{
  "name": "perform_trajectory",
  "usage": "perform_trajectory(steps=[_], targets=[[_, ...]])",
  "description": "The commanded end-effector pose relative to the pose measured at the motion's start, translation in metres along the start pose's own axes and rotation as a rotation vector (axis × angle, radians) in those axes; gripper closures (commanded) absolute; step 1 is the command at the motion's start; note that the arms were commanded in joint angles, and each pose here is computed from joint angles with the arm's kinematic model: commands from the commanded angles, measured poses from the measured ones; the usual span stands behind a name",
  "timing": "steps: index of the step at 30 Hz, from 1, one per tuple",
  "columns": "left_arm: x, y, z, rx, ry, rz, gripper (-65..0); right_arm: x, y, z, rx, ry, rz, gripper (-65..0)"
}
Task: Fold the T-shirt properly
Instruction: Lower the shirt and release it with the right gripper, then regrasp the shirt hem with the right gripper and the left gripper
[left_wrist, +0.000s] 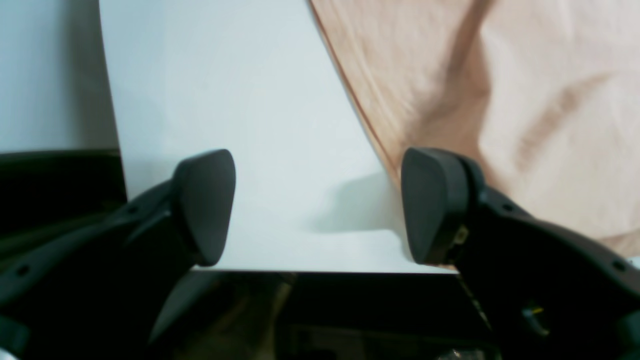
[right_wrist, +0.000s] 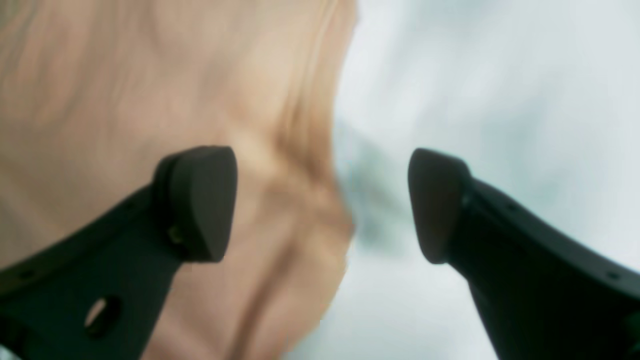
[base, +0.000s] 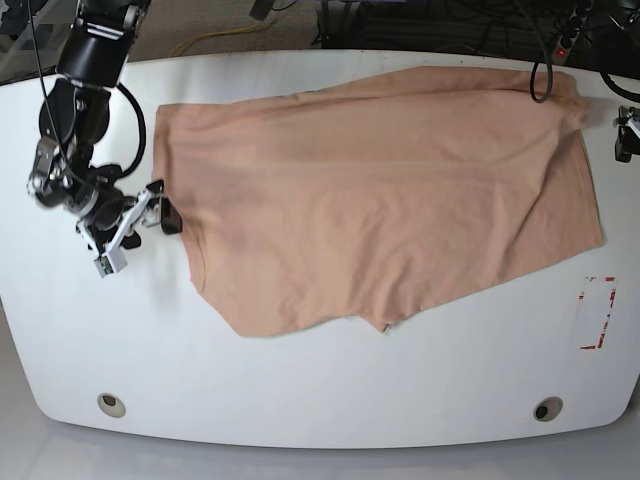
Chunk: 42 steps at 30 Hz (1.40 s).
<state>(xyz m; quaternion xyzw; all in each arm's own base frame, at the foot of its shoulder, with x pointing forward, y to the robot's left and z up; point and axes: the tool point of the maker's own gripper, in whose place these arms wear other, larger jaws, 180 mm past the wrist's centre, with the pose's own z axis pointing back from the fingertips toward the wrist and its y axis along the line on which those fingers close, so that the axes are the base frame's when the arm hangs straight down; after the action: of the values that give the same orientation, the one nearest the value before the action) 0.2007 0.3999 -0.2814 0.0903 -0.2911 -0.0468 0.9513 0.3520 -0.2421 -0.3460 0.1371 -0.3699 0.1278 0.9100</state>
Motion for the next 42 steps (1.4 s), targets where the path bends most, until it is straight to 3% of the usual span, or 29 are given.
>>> perform_trajectory(steps=[1,10,20,33,39,42], targets=[[0.014,0.011,0.002,0.013,-0.044,0.018,-47.1,0.030,-0.006,-0.009,0.008,-0.046,0.000,-50.4],[0.024,0.015,-0.014,-0.028,-0.097,0.098,-47.1,0.074,-0.014,-0.061,0.054,-0.075,-0.046,-50.4],[0.040,0.017,-0.012,-0.026,-0.197,0.103,-47.6,0.074,-0.010,-0.108,0.100,-0.119,-0.122,-50.4],[0.034,0.016,-0.013,-0.025,-0.180,0.100,-47.8,0.046,0.023,-0.138,0.152,-0.101,-0.144,-50.4],[0.019,0.019,-0.029,0.030,-0.087,0.098,-48.2,0.052,0.051,-0.150,0.202,-0.108,-0.145,-49.8],[0.024,0.023,-0.043,0.052,-0.067,0.112,-51.5,0.052,0.049,-0.153,0.175,-0.103,-0.145,-41.2]])
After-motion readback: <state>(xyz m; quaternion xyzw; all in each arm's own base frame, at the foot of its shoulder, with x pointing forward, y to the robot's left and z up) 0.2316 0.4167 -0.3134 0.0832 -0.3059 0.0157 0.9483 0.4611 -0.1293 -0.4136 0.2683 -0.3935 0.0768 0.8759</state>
